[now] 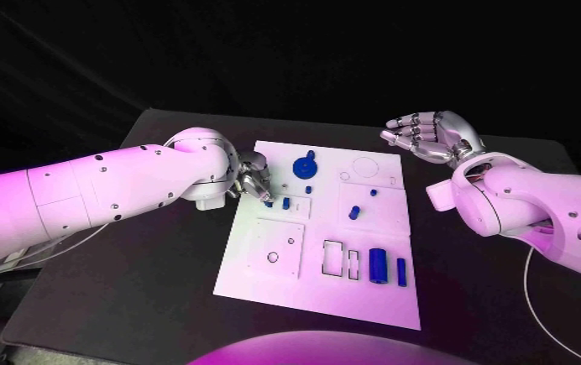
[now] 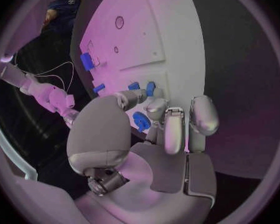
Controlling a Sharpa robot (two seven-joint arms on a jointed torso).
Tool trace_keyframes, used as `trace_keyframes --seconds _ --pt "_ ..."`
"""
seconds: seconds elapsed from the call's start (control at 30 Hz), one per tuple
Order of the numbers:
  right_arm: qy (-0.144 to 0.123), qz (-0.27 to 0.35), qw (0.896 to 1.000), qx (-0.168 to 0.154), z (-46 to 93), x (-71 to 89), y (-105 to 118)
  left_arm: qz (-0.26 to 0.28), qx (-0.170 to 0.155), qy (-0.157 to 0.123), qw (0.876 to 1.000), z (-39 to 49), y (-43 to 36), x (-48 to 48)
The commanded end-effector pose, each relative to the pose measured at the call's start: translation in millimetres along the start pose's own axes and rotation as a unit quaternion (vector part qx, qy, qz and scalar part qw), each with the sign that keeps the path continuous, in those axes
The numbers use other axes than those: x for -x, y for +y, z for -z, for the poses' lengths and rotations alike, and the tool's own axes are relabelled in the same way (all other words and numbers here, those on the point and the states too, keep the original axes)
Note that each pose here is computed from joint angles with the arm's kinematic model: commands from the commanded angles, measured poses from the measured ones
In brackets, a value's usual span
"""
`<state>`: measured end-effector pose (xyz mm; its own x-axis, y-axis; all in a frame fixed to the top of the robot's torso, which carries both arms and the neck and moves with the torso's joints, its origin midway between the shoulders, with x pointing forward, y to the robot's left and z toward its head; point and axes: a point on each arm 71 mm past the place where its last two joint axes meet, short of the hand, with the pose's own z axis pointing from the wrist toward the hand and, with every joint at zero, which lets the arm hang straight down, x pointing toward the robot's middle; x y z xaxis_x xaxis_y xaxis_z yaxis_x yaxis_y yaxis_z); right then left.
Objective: Assemble the parts on the task board
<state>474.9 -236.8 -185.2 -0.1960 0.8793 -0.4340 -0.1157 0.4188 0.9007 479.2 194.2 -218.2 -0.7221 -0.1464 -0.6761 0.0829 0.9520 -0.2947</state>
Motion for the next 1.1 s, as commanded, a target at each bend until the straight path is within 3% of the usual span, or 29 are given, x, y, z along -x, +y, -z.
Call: trace_keyframes --seconds 0.03,1.1 --pt "0.006 0.002 1.000 0.010 0.3 -1.4 1.6 -0.001 -0.009 0.020 1.000 -1.0 -4.4 -5.1" --pt "0.006 0.000 1.000 0.014 0.2 -1.1 2.0 -0.007 0.001 0.018 1.000 -4.4 -0.5 -2.7"
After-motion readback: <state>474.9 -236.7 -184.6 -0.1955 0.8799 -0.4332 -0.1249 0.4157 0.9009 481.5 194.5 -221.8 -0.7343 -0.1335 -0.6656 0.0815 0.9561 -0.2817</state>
